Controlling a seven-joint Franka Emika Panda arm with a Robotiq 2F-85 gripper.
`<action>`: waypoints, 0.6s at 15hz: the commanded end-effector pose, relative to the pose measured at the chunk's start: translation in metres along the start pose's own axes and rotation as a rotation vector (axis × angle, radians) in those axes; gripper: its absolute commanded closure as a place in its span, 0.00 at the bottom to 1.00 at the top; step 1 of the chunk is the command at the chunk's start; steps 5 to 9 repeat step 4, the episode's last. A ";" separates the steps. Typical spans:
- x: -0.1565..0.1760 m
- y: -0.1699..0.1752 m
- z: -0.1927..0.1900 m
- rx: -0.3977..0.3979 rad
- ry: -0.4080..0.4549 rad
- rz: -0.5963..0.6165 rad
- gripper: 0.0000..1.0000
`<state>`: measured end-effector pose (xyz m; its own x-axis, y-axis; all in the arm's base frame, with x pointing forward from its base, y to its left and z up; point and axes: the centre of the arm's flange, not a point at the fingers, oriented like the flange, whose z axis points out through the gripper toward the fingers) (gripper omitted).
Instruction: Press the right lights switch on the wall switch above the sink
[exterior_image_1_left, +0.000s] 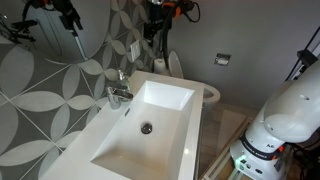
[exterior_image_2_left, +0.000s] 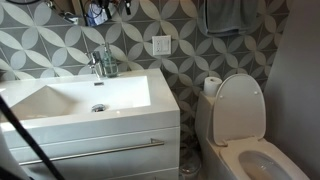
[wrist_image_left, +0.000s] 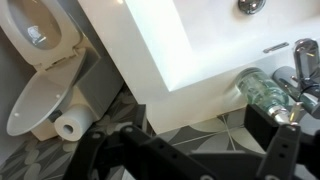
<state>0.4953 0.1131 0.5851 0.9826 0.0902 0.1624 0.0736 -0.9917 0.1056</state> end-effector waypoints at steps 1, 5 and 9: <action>-0.006 -0.010 -0.005 0.000 0.009 -0.034 0.00; -0.009 -0.016 -0.007 0.000 0.012 -0.044 0.00; -0.009 -0.016 -0.007 0.000 0.012 -0.044 0.00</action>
